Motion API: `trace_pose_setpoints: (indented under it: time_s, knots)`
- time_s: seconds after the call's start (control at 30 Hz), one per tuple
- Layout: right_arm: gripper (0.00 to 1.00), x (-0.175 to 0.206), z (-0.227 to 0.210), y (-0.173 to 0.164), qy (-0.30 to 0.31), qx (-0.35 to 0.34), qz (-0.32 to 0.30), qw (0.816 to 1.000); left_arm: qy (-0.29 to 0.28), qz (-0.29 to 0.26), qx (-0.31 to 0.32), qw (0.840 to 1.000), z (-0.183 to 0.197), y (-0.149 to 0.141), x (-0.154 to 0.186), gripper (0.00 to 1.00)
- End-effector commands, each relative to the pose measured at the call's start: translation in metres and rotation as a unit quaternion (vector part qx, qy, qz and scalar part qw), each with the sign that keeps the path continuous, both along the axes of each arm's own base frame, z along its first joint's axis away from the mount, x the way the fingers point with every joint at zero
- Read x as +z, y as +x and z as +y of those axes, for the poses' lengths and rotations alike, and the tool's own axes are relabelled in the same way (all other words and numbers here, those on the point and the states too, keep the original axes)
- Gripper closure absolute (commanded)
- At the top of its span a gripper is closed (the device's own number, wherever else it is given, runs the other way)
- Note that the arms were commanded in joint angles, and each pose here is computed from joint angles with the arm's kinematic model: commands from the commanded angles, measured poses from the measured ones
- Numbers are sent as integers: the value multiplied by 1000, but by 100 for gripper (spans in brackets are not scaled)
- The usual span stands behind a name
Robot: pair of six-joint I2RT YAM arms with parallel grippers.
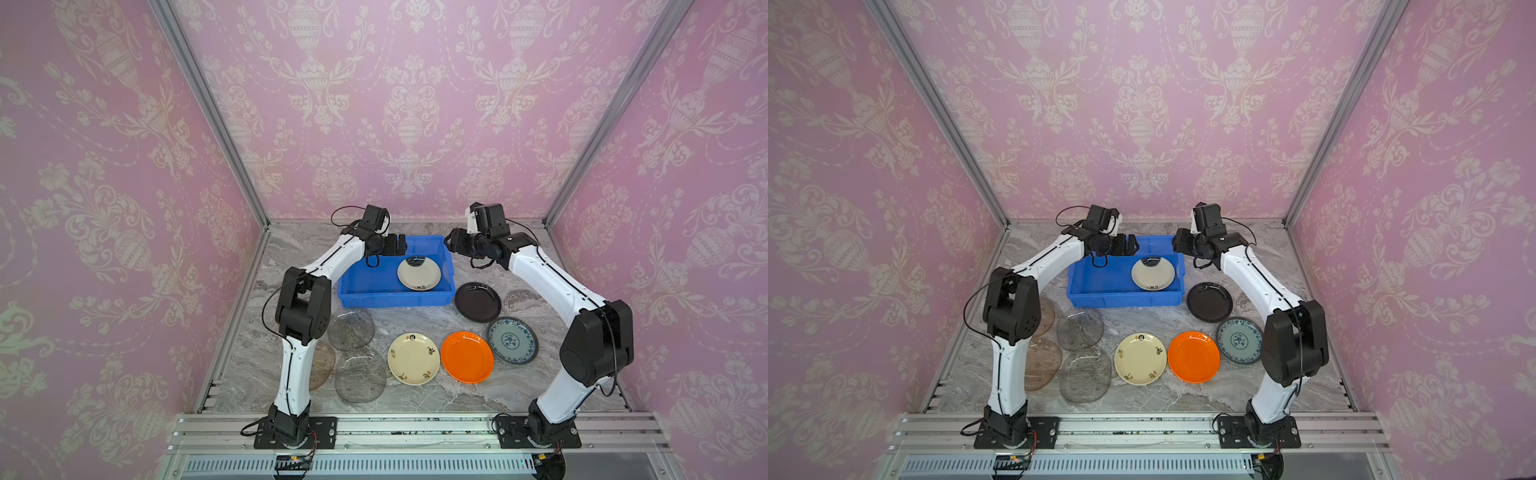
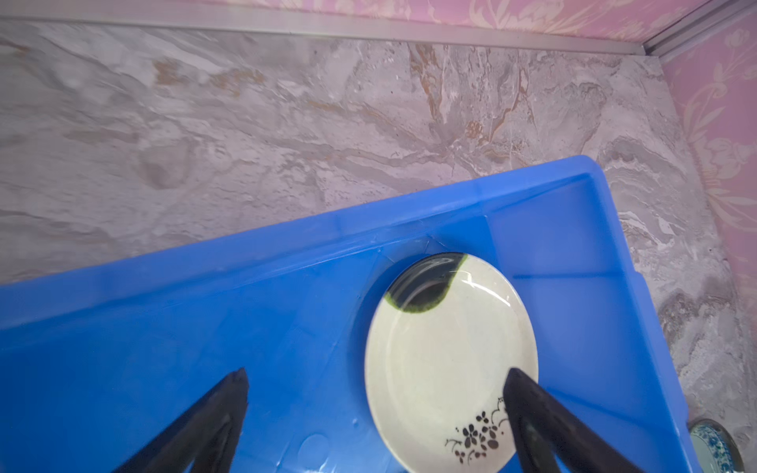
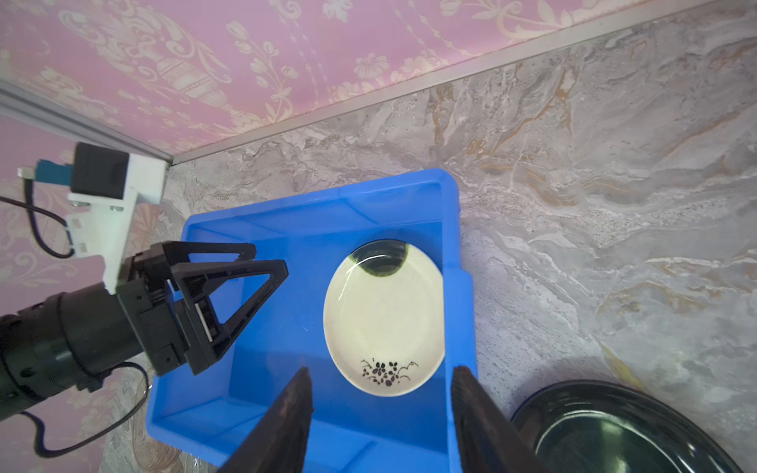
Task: Place the plates into the plastic bin on the countertop
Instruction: Place the plate in the plastic bin, then pick up the plate from the top-left of the table.
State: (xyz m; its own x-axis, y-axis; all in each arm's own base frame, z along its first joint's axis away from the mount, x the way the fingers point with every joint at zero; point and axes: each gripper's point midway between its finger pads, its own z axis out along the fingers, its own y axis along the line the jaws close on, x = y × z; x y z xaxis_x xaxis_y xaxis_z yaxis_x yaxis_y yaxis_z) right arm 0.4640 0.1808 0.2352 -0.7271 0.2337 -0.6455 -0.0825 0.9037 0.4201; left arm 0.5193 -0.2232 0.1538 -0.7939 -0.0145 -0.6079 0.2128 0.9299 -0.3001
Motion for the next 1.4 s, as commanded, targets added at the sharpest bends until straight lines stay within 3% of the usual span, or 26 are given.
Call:
trace_pose_setpoints:
  time_s: [0.0,0.1,0.2,0.33,0.47,0.6,0.8,1.07,1.37]
  knots:
    - [44,45,22,-12,-31,39,-51,997,80,-61,33,994,50,-25,57,1]
    - [45,54,47,-21,-30,78,-56,995,97,-81,57,990,79,-50,64,1]
    - [45,60,72,-34,-22,118,-57,991,73,-50,106,990,115,-77,56,1]
    - [46,55,105,-50,-4,161,-47,986,-26,-20,188,982,176,-112,31,1]
    - [46,44,124,-56,5,184,-32,982,-113,-47,282,952,236,-128,19,6]
    - [47,37,129,-54,10,190,-24,981,-132,-77,329,932,274,-120,17,14]
    - [47,36,128,-55,12,189,-20,982,-141,-72,373,914,318,-102,-15,21]
    - [47,30,125,-52,11,183,-11,983,-113,-77,382,914,360,-98,-20,22]
    - [47,29,124,-43,24,178,-6,984,-152,-56,382,910,377,-92,-62,30]
